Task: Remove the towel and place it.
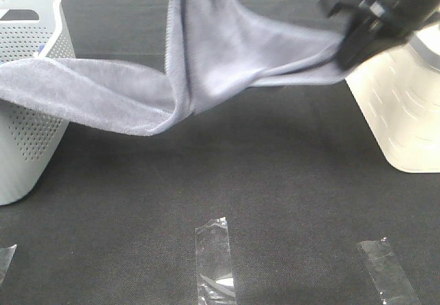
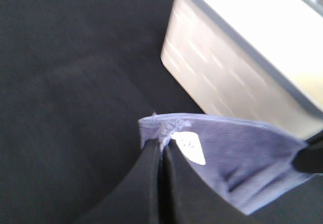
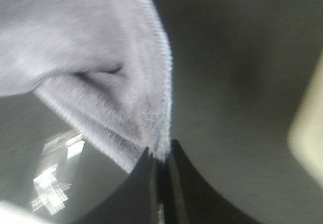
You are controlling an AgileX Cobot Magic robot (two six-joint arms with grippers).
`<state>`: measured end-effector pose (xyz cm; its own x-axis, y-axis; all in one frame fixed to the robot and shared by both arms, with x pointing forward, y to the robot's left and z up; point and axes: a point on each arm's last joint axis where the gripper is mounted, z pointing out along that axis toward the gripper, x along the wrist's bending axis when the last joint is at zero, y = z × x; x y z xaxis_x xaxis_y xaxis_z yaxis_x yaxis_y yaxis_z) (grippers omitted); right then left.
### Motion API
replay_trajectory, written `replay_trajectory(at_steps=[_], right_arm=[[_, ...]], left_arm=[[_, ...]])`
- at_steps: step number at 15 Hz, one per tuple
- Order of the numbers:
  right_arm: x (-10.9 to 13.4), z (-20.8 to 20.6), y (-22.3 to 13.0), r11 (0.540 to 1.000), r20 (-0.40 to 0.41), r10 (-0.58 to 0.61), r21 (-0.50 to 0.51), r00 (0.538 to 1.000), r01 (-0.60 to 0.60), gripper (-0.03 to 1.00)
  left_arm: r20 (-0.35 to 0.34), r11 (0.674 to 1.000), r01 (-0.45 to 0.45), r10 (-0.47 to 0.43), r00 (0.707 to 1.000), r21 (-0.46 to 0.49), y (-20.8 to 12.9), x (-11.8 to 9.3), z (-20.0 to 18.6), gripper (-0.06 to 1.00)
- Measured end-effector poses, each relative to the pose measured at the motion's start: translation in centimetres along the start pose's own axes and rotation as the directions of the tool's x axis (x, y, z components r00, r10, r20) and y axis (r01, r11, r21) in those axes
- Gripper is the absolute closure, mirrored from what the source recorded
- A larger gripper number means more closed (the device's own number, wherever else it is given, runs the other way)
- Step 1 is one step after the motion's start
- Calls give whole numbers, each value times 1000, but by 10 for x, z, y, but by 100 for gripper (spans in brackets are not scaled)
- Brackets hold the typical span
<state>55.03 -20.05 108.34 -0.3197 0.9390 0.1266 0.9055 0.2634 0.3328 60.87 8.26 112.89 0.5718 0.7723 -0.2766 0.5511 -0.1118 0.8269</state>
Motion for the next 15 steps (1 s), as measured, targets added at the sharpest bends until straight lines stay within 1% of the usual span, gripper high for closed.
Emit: replay_trajectory(at_steps=[2,3,4,5,6,7,8,9,11,13,14,15], right_arm=[[-12,-19,13,997,158,25,-72,987,-14,97],[-16,-30,19,993,218,47,-115,975,-22,97],[-20,-42,26,986,268,65,-167,961,-21,97],[-24,-52,32,976,316,81,-218,945,-10,97],[-26,-64,39,960,356,97,-280,929,7,97],[-28,-73,45,940,384,111,-340,917,29,97],[-29,-83,52,914,401,123,-401,908,54,97],[-29,-91,58,885,412,128,-457,902,84,97],[-26,-107,69,814,419,125,-561,900,149,97],[-22,-118,79,728,407,114,-655,906,202,97],[-21,-121,82,699,401,108,-682,910,218,97],[-20,-121,83,687,400,106,-691,910,224,97]], left_arm=[[-32,994,30,-33,999,-109,6,7,9,94],[-50,986,27,-35,998,-163,10,8,12,94],[-73,975,5,-21,997,-223,14,8,14,94],[-99,959,-44,16,995,-281,18,6,15,94],[-137,931,-121,77,988,-345,23,0,15,94],[-191,890,-203,134,972,-409,29,-5,13,94],[-245,848,-267,169,955,-458,34,-7,11,94],[-299,804,-312,176,938,-506,40,-6,7,94],[-417,697,-412,176,892,-587,52,-2,-4,94],[-512,581,-524,203,835,-624,61,-3,-13,94],[-549,530,-575,227,804,-623,64,-4,-17,94],[-565,515,-603,251,786,-610,64,-3,-17,94]])
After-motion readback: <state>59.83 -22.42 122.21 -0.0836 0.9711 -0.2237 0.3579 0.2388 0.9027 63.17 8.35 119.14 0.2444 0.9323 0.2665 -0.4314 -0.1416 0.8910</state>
